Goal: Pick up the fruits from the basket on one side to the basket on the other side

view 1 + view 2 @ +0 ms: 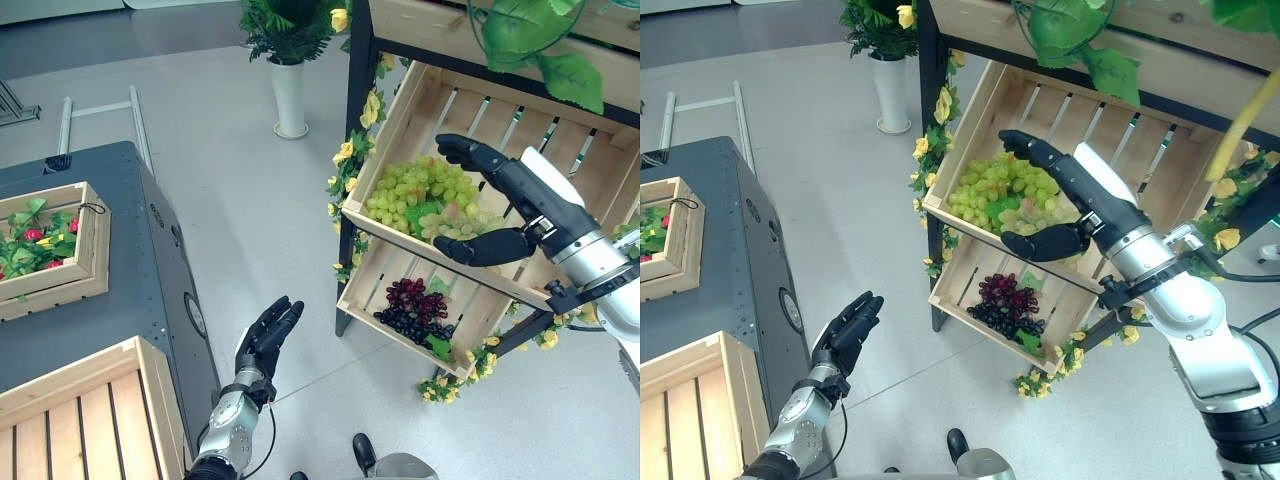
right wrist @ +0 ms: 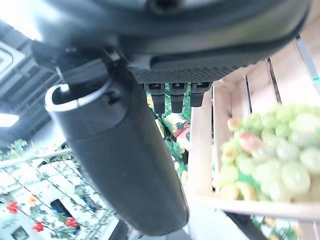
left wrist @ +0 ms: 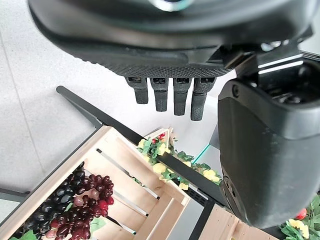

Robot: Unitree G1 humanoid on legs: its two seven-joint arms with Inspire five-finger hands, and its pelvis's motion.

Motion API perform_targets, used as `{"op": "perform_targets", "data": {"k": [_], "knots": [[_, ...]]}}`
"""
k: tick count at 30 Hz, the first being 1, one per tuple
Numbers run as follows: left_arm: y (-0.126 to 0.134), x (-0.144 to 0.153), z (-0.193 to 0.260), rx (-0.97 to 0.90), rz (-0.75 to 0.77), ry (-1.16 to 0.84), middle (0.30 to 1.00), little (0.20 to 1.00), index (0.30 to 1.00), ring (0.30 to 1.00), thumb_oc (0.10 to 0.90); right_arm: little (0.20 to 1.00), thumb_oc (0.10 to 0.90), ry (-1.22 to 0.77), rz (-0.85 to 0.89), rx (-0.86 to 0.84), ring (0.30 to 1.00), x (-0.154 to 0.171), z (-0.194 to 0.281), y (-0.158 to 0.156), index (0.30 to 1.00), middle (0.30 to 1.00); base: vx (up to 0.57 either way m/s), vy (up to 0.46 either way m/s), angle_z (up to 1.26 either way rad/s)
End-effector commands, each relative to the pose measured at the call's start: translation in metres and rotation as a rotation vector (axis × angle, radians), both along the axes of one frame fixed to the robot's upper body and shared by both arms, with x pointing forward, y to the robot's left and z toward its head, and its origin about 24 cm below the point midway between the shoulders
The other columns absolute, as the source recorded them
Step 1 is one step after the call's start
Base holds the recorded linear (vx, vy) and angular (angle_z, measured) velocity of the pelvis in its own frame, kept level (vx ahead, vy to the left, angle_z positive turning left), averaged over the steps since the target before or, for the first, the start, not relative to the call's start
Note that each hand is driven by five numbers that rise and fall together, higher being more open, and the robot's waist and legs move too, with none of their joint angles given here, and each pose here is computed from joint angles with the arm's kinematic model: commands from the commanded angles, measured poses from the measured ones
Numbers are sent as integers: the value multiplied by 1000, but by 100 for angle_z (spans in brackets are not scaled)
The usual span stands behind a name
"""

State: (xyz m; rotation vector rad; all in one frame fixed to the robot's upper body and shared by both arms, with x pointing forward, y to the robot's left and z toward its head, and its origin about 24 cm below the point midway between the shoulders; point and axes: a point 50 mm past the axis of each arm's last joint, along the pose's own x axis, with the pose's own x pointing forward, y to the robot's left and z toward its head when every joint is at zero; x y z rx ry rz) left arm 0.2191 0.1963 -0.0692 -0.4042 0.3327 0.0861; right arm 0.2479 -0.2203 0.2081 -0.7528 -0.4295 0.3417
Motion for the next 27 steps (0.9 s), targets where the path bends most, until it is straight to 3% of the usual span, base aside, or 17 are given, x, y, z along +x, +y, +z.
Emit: {"op": "perform_targets", "data": {"k": [1, 12, 21, 27], "knots": [[-4, 22, 23, 66, -42, -147, 900, 900, 900, 900, 800, 900, 800, -178, 163, 126, 900, -12, 26, 15, 900, 900, 0, 0, 0], [-27, 16, 12, 107, -96, -78, 900, 900, 900, 900, 800, 900, 800, 176, 435, 453, 900, -4, -54, 82, 900, 900, -3, -27, 3], [-29, 3, -7, 121, -85, 31, 900, 900, 900, 900, 800, 900, 800, 545, 355, 620, 900, 1, -140, 119, 900, 900, 2, -48, 16], [-23, -8, -21, 142, -51, 109, 900, 900, 900, 900, 800, 900, 800, 718, 241, 703, 900, 0, -183, 127, 900, 900, 1, -32, 16]]}}
